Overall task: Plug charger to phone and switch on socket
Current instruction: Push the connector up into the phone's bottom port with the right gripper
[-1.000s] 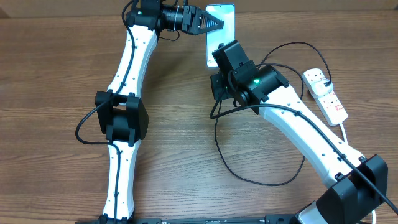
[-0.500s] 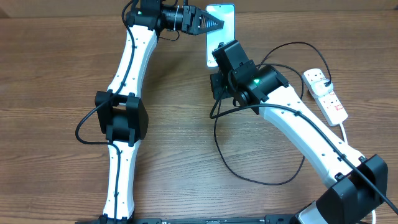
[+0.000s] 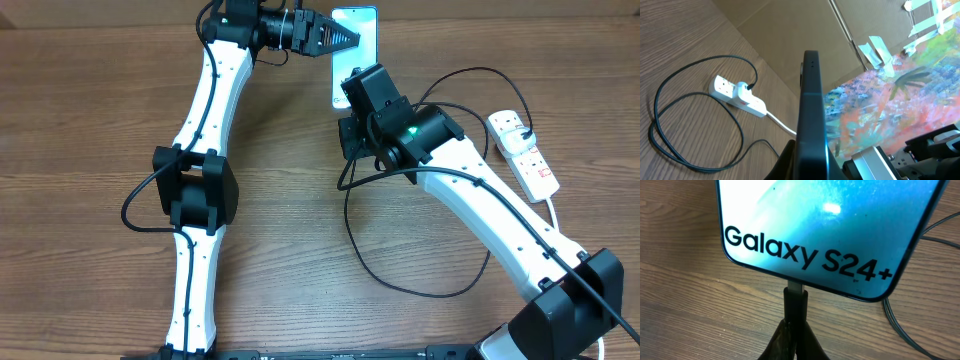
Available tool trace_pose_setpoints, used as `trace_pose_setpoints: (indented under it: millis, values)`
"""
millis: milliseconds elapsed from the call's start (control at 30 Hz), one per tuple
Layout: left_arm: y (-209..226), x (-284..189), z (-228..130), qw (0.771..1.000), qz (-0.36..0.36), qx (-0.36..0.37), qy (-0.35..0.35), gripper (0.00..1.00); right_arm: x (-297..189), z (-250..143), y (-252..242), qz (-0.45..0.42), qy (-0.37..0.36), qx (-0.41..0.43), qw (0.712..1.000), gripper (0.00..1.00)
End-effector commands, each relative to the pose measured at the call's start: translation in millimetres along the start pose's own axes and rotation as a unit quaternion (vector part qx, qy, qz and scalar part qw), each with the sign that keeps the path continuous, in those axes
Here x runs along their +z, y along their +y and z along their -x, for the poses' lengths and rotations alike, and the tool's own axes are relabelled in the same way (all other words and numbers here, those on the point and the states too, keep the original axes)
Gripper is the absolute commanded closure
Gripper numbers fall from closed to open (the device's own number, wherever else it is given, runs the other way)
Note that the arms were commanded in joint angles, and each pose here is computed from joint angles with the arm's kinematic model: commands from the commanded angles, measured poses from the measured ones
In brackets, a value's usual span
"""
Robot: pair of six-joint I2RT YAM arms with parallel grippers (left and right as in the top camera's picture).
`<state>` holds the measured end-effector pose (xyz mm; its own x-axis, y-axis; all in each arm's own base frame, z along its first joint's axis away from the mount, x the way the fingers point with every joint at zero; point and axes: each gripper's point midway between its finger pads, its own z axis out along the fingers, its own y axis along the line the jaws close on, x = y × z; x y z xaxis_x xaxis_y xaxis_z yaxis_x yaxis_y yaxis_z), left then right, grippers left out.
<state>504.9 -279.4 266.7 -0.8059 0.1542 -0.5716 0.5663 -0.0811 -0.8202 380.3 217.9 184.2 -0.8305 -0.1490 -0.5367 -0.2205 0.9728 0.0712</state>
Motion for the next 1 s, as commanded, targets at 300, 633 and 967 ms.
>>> trace_pose_setpoints:
  millis: [300,633,967]
  values:
    - [-8.4,-0.6,-1.1,1.000,-0.022,0.002,0.007,0.96,-4.6,12.0,-1.7,-0.006,-0.018,0.005,1.000,0.96]
    - [-8.3,-0.6,-1.1,1.000,-0.022,0.002,0.007,0.96,-4.8,16.0,-0.3,-0.003,-0.026,0.006,1.000,0.96]
    - [-8.4,-0.4,-1.1,1.000,-0.022,0.002,0.007,0.96,-4.9,17.8,-2.4,-0.009,-0.030,0.018,0.999,0.96]
